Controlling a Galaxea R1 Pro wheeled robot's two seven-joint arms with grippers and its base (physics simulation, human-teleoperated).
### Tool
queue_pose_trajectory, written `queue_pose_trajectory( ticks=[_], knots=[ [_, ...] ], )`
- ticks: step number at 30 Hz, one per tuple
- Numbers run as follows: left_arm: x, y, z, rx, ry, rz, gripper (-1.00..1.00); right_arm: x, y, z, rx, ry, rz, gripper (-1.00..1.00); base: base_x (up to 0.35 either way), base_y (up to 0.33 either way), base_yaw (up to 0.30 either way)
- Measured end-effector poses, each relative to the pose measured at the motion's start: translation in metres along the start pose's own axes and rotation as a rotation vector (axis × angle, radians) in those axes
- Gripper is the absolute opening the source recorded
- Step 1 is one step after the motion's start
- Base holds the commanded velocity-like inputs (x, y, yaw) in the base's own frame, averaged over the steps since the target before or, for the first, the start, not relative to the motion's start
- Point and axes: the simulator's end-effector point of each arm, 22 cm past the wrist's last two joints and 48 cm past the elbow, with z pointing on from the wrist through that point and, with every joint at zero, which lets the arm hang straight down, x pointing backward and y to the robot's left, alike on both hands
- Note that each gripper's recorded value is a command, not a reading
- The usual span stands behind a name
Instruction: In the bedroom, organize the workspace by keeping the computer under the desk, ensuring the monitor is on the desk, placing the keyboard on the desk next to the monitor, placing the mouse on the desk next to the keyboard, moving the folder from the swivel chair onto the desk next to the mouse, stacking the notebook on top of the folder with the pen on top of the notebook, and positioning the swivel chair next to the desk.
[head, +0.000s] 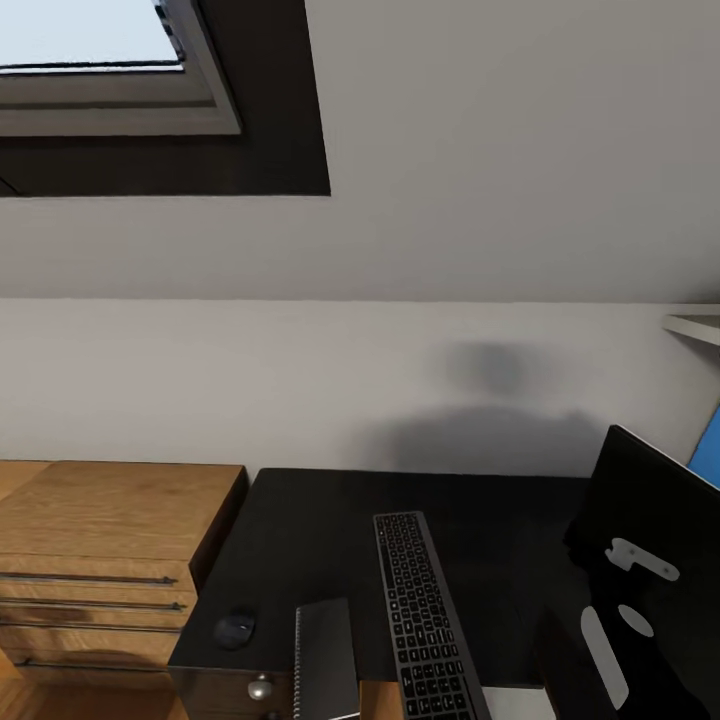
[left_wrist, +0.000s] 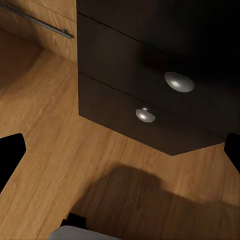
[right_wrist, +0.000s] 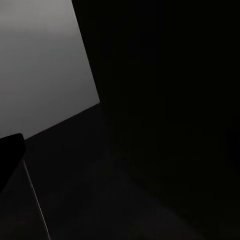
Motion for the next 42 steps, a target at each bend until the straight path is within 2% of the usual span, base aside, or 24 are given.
queue_pose_trajectory(
  ticks=[26, 42],
  knots=[
    [-0.0065, -0.0027, 0.0007, 0.007, -0.016, -0.002, 1.0, -0.008, 0.003, -0.0023, -0.009, -0.012, 0.01, 1.0, 0.0, 0.0, -0.154],
    [-0.0075, -0.0031, 0.0007, 0.008, -0.019, -0.002, 1.0, -0.0094, 0.0037, -0.0028, -0.01, -0.014, 0.011, 1.0, 0.078, 0.0, -0.019]
  ],
)
